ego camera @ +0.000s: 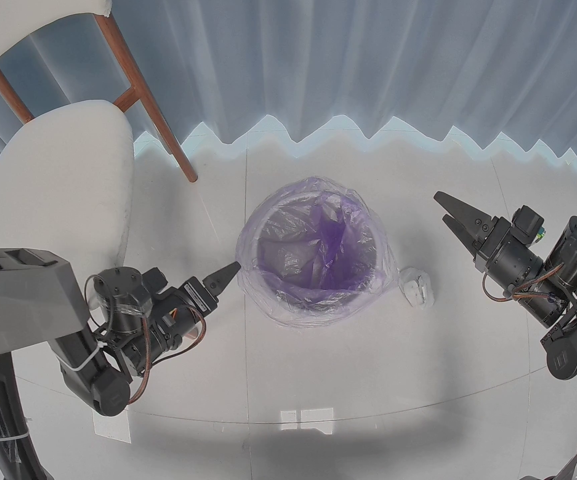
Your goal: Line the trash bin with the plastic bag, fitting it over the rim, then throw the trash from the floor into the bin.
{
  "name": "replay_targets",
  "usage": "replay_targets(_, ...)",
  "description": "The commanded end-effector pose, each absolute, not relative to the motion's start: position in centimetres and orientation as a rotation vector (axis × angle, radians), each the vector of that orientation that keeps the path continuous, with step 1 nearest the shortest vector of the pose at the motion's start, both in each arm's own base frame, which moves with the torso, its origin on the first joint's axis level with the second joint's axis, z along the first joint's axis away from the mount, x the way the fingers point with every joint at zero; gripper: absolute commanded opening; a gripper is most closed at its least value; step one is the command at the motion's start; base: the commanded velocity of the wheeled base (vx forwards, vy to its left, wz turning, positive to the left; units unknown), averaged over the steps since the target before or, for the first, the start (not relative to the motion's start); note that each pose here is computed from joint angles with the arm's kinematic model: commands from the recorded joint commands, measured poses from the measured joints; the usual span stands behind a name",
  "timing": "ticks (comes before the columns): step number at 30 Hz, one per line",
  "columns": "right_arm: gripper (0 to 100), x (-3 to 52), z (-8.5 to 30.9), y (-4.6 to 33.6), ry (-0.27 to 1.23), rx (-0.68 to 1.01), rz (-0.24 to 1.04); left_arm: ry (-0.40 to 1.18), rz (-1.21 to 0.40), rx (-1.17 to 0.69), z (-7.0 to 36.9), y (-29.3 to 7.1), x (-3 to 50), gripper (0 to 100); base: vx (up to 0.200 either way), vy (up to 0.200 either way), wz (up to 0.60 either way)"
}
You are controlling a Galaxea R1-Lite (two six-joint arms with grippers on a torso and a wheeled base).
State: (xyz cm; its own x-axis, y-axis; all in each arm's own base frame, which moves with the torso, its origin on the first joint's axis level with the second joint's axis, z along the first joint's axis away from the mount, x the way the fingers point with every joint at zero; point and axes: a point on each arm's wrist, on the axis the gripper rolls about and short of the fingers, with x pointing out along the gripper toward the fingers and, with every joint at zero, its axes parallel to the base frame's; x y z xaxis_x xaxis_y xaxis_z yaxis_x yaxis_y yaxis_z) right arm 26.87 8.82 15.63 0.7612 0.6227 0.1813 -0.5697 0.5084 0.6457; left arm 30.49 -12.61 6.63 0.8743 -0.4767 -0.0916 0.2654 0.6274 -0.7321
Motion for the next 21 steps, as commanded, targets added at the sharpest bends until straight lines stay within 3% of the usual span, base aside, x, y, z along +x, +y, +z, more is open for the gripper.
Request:
replay_targets(1, 100, 26.9, 15.7, 8.8, 0.068, 0.746, 0.724, 0.354, -0.388, -0.777, 2.6, -13.3, 32.0, 100, 0.000, 0.000, 0.00)
replay_targets(6, 100, 26.9, 15.4, 8.9, 0.083, 0.755, 0.720, 0.318, -0.319, -0.801, 1.4, -14.1, 33.5, 100, 0.000, 0.000, 0.00)
replay_targets(21, 100, 26.7, 15.5, 9.0, 0.081, 0.754, 0.728, 0.321, -0.312, -0.827, -0.1, -14.6, 34.8, 100, 0.000, 0.000, 0.00)
